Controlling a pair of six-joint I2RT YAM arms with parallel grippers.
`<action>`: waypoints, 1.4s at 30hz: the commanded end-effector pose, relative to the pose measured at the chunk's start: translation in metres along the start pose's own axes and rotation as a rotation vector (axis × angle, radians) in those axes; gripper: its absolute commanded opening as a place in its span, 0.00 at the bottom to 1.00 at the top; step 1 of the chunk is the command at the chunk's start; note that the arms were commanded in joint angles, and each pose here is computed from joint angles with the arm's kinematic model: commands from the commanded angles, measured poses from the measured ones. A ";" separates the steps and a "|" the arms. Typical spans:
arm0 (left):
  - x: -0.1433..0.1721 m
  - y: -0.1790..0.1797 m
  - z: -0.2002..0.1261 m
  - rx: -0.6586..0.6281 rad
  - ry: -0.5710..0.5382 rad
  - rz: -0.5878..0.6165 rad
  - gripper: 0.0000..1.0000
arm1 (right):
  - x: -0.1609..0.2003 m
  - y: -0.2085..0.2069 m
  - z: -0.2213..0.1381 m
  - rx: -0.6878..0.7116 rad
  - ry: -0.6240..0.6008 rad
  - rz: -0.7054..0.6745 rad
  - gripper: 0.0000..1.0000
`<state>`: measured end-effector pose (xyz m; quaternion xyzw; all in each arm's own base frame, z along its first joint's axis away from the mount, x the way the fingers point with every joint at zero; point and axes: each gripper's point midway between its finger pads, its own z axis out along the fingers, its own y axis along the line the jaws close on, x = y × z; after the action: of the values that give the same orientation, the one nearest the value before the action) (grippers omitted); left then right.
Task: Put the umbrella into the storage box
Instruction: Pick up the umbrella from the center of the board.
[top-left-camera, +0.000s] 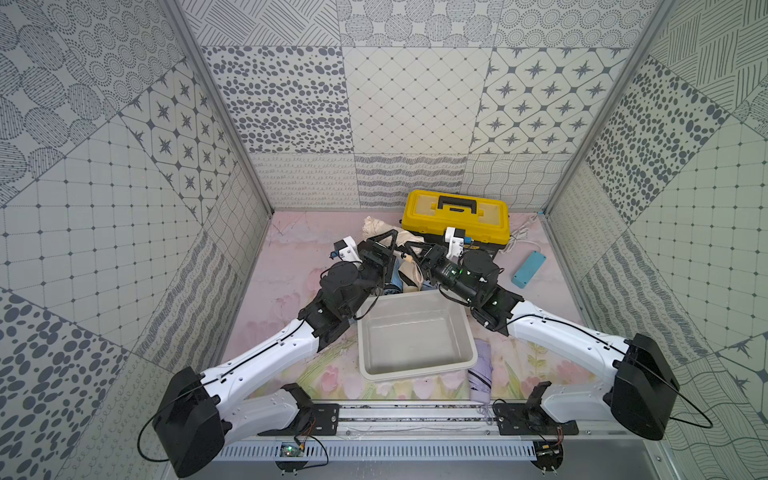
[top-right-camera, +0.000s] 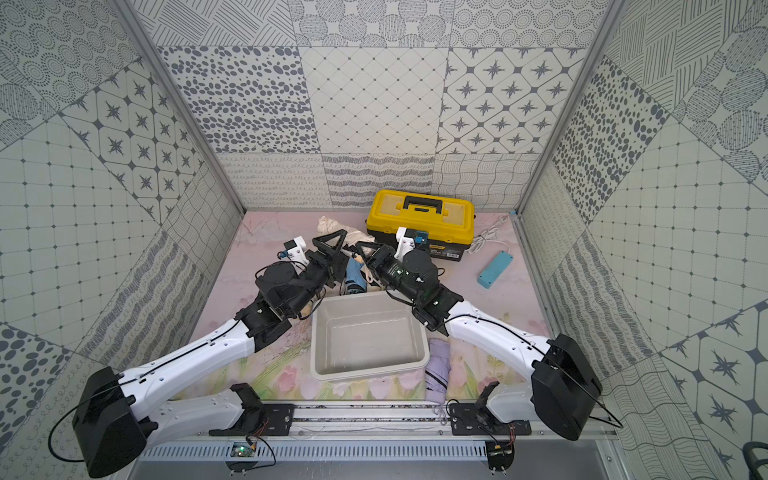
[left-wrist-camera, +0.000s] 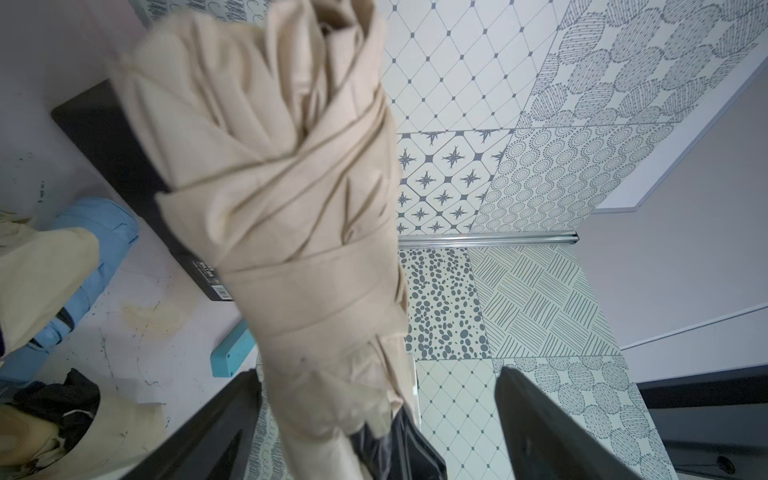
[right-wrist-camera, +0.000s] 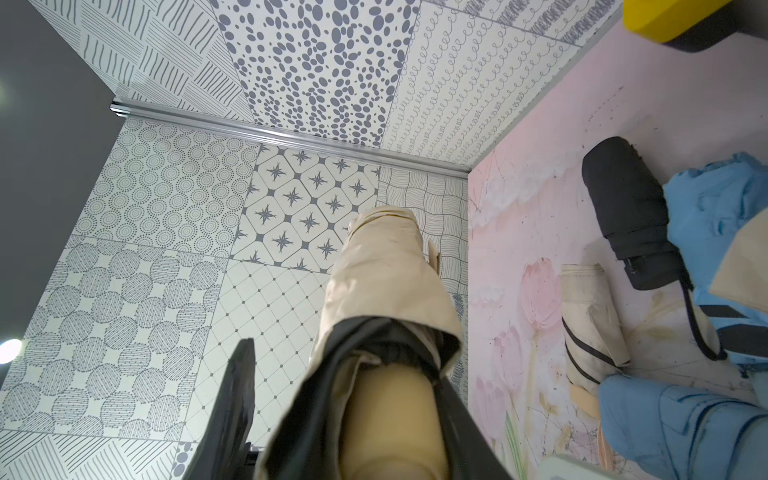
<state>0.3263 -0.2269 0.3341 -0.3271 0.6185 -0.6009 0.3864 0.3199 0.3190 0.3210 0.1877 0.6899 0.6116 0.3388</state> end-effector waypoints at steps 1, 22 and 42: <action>-0.022 0.023 -0.032 -0.181 -0.074 0.208 0.93 | -0.031 0.032 -0.015 -0.042 -0.086 -0.087 0.18; 0.031 -0.004 -0.096 -0.033 0.731 1.923 0.98 | 0.006 0.020 -0.137 0.239 0.514 -0.756 0.00; 0.123 0.030 -0.166 0.351 1.411 1.414 0.99 | 0.098 0.046 -0.151 -0.103 0.995 -0.993 0.00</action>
<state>0.1713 -0.2416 0.2906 0.5766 0.7108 -0.2557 0.3112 0.1453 0.2712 0.3089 -0.4203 0.7969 0.3930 0.1840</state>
